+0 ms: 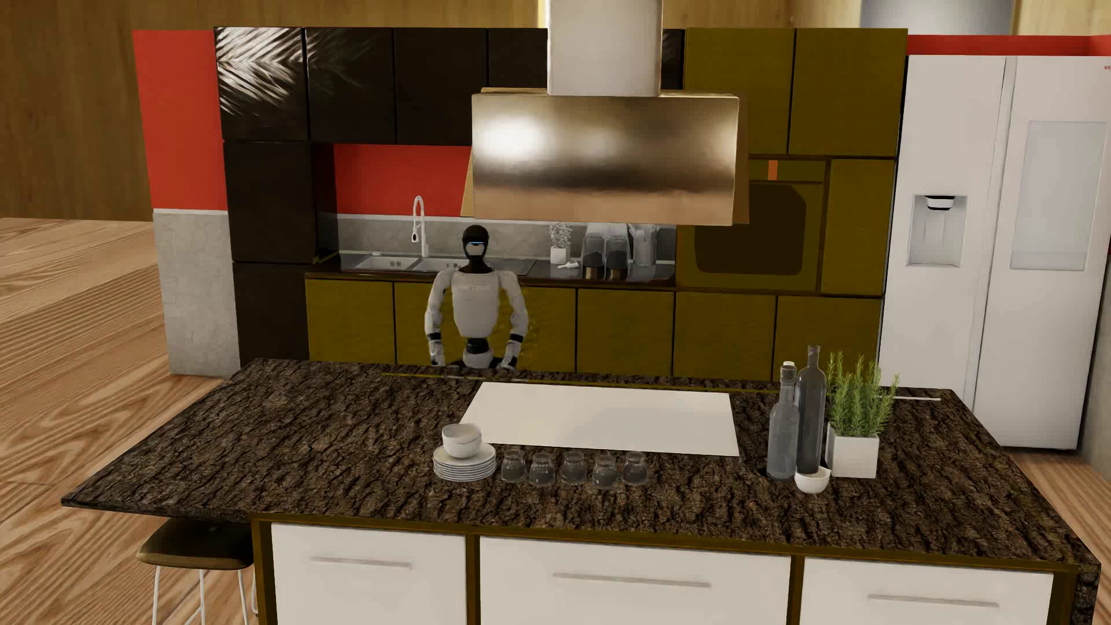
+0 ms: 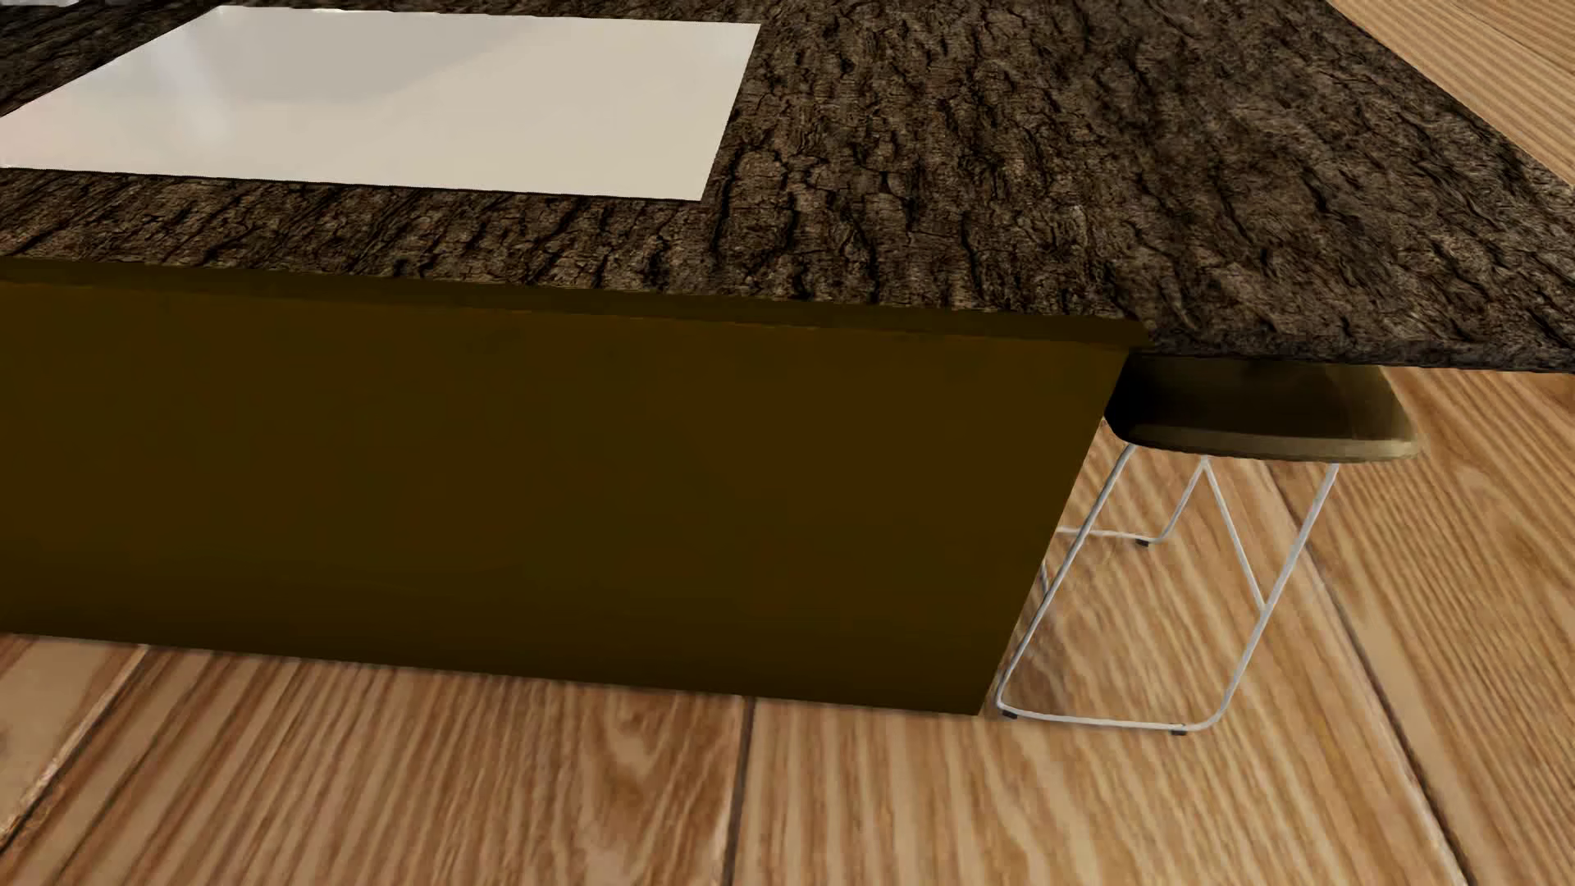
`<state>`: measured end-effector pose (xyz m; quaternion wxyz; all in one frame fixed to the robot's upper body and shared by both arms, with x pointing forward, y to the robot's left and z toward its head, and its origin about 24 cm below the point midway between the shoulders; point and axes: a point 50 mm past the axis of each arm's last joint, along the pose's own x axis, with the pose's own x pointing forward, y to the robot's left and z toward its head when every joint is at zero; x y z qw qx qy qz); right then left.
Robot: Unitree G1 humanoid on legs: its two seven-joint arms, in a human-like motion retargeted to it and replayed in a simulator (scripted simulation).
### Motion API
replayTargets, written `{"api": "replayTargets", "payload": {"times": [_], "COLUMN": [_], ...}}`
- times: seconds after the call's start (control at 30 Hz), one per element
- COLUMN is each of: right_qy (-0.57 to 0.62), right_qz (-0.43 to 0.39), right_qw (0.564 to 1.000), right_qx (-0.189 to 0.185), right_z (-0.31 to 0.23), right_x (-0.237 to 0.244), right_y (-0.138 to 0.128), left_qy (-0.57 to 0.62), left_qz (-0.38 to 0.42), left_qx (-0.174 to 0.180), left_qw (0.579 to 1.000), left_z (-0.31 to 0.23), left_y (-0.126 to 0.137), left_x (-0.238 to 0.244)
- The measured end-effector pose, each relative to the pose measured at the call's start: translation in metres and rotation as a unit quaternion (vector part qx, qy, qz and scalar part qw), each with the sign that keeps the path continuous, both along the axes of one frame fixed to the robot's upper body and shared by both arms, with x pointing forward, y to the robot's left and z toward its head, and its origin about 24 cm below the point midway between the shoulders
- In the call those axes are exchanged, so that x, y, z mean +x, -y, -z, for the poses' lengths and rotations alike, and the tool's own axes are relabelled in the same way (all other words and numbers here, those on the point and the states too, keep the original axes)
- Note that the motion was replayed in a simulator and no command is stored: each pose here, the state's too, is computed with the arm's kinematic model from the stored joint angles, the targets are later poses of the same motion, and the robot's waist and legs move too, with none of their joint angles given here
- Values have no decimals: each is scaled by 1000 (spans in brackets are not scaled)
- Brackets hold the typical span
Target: Reach out
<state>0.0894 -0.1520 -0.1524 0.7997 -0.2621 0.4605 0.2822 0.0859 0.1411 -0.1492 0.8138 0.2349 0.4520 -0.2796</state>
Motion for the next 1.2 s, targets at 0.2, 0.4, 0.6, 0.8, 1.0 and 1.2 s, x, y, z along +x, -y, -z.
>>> {"api": "replayTargets", "payload": {"times": [0.2,0.4,0.6,0.8,1.0,1.2], "right_qy": [10,249,580,648,618,625], "right_qz": [-46,-64,45,27,0,4], "right_qw": [999,962,808,744,764,762], "right_qx": [6,-90,-96,-160,-183,-170], "right_z": [-2,-103,-397,-483,-457,-463], "right_x": [10,213,339,332,339,338], "right_y": [-14,9,32,34,21,18], "left_qy": [-27,-7,38,19,9,17], "left_qz": [16,106,68,79,81,76], "left_qx": [25,49,89,132,131,119], "left_qw": [999,993,993,988,988,990], "left_z": [6,4,-10,-9,-6,-7], "left_y": [-10,-9,-47,-73,-71,-64], "left_x": [-13,7,41,35,29,32]}}
